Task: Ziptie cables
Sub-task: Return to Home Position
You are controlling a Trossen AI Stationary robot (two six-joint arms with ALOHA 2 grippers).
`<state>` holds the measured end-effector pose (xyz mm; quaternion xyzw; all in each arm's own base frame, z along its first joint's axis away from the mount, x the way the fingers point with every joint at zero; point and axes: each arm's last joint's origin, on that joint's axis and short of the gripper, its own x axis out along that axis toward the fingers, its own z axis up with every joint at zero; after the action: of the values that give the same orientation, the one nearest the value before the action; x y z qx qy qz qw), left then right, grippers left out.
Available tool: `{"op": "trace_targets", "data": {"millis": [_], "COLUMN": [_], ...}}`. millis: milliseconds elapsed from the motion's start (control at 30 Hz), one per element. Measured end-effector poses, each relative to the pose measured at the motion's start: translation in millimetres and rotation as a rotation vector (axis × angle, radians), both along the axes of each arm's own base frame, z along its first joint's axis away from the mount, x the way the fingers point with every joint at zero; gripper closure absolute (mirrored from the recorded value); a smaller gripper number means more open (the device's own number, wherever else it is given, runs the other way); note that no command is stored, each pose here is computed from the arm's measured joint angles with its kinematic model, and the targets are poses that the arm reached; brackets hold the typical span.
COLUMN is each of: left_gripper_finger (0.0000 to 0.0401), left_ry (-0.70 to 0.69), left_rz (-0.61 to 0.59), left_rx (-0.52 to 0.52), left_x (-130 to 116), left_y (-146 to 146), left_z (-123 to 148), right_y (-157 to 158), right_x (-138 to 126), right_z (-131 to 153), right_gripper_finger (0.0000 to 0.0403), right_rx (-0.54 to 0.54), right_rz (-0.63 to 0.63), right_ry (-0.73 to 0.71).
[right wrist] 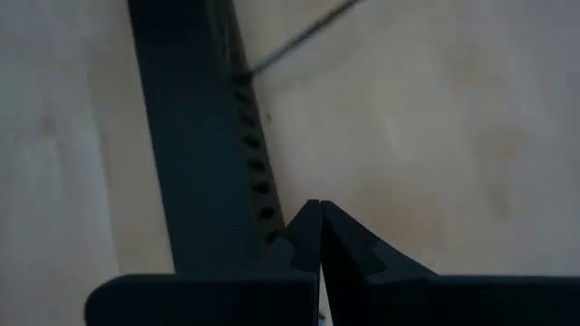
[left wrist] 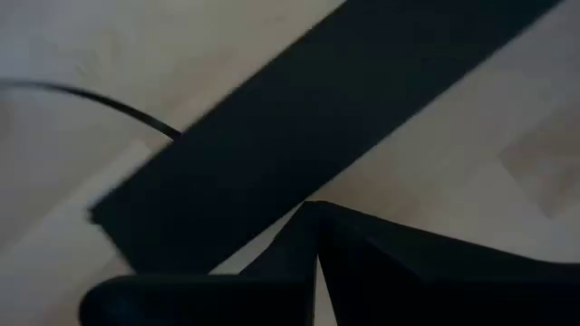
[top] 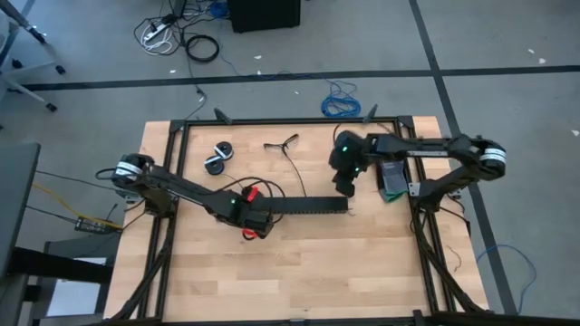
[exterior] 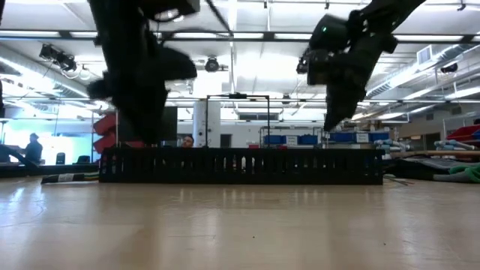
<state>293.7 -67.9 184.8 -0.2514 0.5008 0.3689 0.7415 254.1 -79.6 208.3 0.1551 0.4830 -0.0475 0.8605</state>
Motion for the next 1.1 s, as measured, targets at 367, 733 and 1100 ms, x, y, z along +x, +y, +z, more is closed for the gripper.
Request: {"op": "trace_targets", "data": {"millis": [367, 733, 1100], "left_gripper_finger": [0.0401, 0.0401, 0.0401], "left_ry": [-0.204, -0.711, -1.12], "left_rz": [-0.278, -0.503, -0.493], "left_rx": [0.271, 0.398, 0.499], "left_x": [15.0, 20.3, -29.4], "left_y": [9.9, 75.6, 94.2], "left_z": [68.0, 118.0, 132.1], "right_y": [5.8, 37.7, 64.9], "right_x": [-46.4, -99.6, -143.7], "right_z": [72.4, 119.3, 106.6], "right_gripper_finger": [0.0402, 0.0403, 0.0403], "right_rx": [-0.052, -0.016, -0.01], "right_rz": [-0.034, 0.025, 0.058], "right_ry": [-0.314, -0.607, -0.835]}}
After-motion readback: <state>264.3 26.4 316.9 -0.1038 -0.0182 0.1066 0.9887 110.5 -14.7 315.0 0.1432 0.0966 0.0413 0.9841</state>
